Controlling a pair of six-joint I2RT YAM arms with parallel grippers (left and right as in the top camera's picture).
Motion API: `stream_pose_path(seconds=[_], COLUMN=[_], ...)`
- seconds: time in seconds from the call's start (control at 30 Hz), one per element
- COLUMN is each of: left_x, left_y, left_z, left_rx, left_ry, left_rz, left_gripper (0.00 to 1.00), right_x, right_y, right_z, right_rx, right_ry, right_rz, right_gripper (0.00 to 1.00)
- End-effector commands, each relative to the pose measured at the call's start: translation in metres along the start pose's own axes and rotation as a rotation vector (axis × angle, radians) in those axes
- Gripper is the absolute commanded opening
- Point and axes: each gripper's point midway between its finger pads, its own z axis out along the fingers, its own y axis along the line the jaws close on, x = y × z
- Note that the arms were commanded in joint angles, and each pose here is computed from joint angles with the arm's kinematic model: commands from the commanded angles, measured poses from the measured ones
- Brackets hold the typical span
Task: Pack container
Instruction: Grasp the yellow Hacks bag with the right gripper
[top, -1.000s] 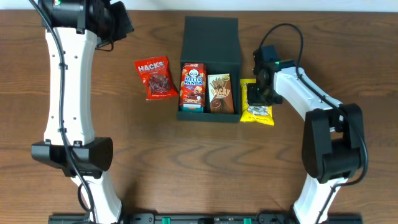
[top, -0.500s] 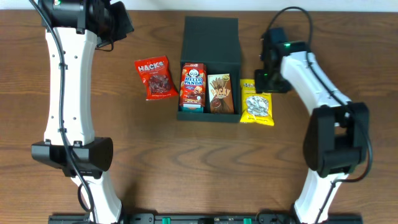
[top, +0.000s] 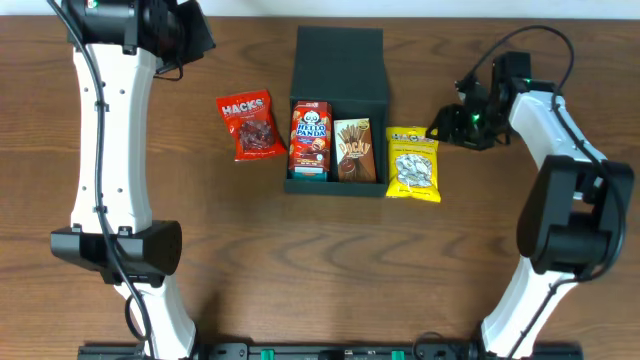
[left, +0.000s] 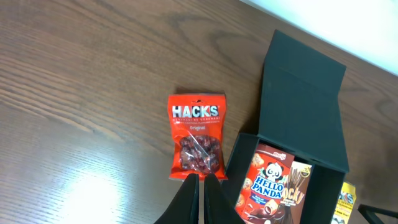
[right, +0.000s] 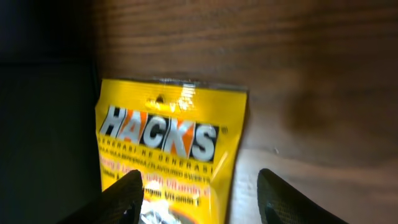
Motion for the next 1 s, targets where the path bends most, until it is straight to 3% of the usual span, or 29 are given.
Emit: stream_pose_path(seconds=[0.0, 0.37, 0.6, 0.87, 0.97], left_x=[0.003, 0.003, 0.003, 0.003, 0.003], left_y=[0.0, 0.0, 0.0, 0.0, 0.0], left_z=[0.003, 0.003, 0.003, 0.003, 0.003], left_rx=[-0.005, -0.005, -0.005, -0.005, -0.005], left_ry=[0.014, 0.014, 0.013, 0.013, 0.013], left_rz=[0.004, 0.004, 0.004, 0.004, 0.004], left_gripper=[0.06, 0.06, 0.06, 0.06, 0.06], right_x=[0.006, 0.006, 0.007, 0.011, 0.011], right_y=[-0.003, -0.01, -0.005, -0.005, -0.005], right_z=[0.017, 0.04, 0.041, 0.041, 0.04], right_rx=[-0.042, -0.064, -0.088, -0.087, -0.088], right_ry=[0.036, 0.051, 0.057, 0.071, 0.071], right_rz=[0.038, 0.108, 0.108, 0.115, 0.116], right_gripper=[0.59, 0.53, 0.37, 0.03, 0.02])
